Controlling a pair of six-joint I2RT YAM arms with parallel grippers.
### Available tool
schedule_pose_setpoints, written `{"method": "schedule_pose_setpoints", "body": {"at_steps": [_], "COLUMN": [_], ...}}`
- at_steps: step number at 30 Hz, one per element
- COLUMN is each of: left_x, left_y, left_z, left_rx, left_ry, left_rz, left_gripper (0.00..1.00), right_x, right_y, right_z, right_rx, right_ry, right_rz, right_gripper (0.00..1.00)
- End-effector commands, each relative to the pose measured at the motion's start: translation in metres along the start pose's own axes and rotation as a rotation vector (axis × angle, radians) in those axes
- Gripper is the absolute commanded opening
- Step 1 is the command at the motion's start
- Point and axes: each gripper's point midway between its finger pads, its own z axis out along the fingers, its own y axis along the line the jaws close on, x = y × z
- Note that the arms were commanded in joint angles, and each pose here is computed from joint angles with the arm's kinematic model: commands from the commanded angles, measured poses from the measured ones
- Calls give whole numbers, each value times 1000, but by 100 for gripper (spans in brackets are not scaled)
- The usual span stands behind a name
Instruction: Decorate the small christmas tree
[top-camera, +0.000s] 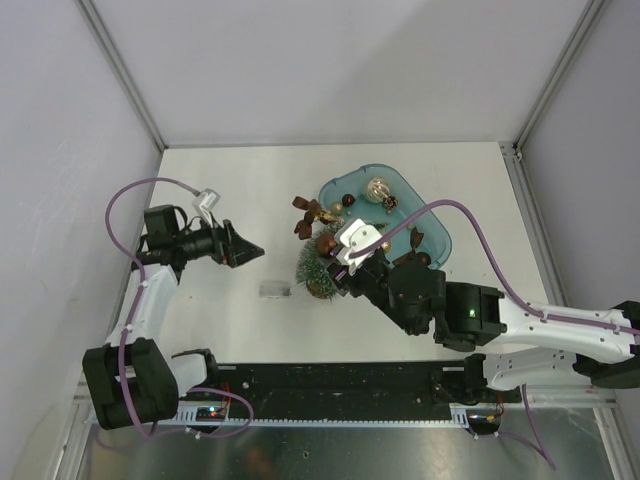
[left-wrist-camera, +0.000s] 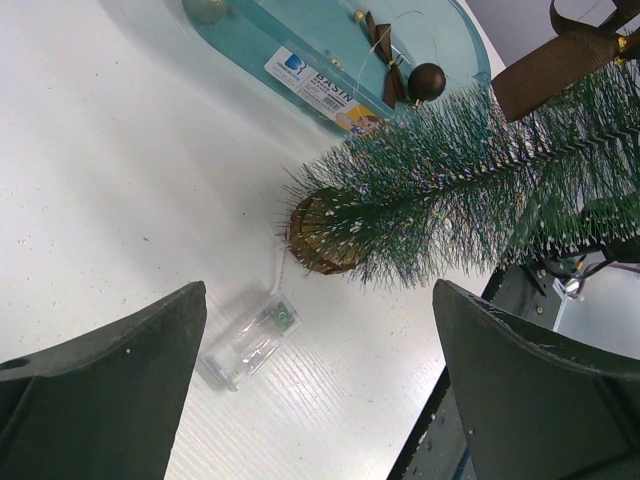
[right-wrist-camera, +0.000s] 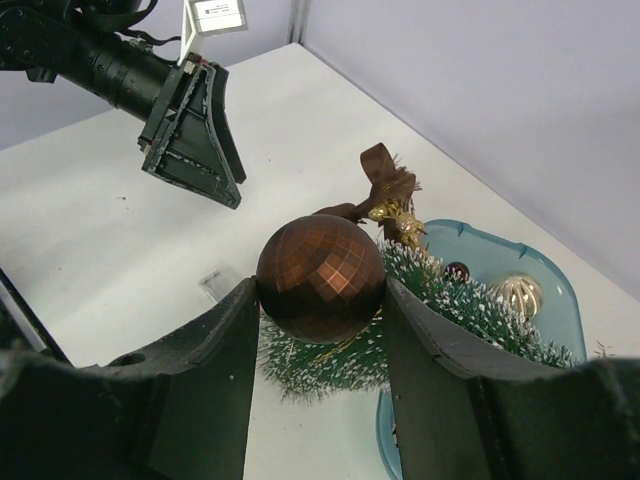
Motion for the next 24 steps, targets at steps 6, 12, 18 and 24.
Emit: {"method": "schedule_pose_setpoints", "body": {"at_steps": [6, 12, 18, 24], "left_x": [-17, -18, -18, -17], "left_y": [1, 7, 9, 10], "left_z": [-5, -5, -7, -7], "left_rx": [-10, -28, -29, -28], "left_ry": [-29, -29, -33, -32], "left_rz": [69, 72, 72, 67], "left_gripper": [100, 100, 100, 100], "right_x": [-29, -36, -36, -37], "right_y": [-18, -21, -22, -22], "right_z": [5, 15, 22, 26], "right_rx": [38, 31, 19, -2], "right_ry": [-65, -86, -87, -92], "right_rz": [-6, -11, -4, 15], "right_gripper": [22, 22, 22, 22]}}
